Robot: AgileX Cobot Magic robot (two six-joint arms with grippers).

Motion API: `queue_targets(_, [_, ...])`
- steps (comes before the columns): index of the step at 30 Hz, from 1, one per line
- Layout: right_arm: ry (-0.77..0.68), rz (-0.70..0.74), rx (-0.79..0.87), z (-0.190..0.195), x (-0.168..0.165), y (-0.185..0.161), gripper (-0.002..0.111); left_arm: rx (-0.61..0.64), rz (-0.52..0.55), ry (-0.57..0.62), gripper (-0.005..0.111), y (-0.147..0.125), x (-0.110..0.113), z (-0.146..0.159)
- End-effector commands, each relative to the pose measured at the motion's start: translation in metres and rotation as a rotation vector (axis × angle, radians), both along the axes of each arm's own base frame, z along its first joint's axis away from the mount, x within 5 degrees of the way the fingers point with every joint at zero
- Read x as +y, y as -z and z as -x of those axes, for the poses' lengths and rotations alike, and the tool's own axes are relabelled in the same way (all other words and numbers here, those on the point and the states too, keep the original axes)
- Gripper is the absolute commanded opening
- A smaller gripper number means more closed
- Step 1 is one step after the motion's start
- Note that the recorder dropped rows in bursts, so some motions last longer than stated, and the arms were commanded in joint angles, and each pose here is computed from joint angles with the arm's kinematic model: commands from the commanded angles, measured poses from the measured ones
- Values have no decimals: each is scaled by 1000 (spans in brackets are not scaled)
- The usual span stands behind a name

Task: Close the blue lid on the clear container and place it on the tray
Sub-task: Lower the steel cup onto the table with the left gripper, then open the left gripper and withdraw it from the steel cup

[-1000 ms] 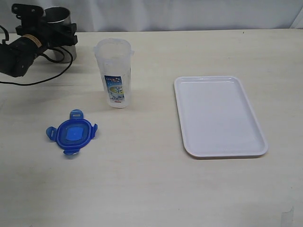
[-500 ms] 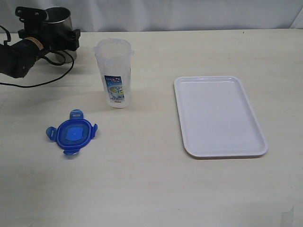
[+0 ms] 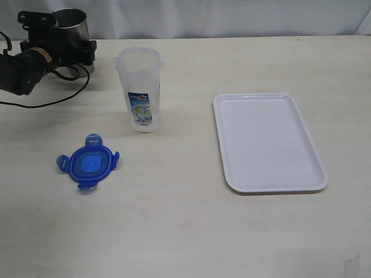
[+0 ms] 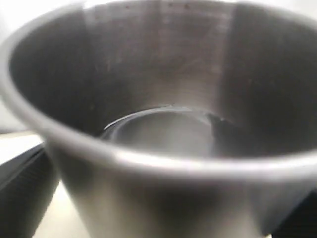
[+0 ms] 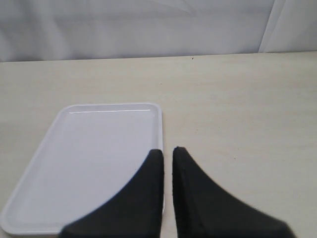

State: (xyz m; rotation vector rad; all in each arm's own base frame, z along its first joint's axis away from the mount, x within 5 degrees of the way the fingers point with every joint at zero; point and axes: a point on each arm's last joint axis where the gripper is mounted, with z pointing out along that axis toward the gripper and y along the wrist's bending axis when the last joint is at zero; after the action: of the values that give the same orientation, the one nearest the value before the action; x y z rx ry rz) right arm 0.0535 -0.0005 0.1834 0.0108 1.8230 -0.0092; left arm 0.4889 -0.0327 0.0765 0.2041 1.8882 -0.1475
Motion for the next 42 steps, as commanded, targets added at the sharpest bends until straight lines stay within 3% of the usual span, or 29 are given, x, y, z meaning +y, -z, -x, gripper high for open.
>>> queue_targets(1, [4, -4, 3, 0, 0, 1, 7, 30, -2, -13, 96, 2, 1, 1])
queue_targets(8, [4, -4, 3, 0, 0, 1, 7, -18, 24, 6, 96, -4, -1, 14])
queue_targets(17, [4, -4, 3, 0, 0, 1, 7, 34, 21, 6, 96, -1, 0, 37])
queue_targets(35, [4, -4, 3, 0, 0, 1, 7, -11, -11, 8, 96, -75, 3, 99])
queue_targets(42, [4, -4, 3, 0, 0, 1, 7, 81, -66, -34, 96, -107, 9, 117])
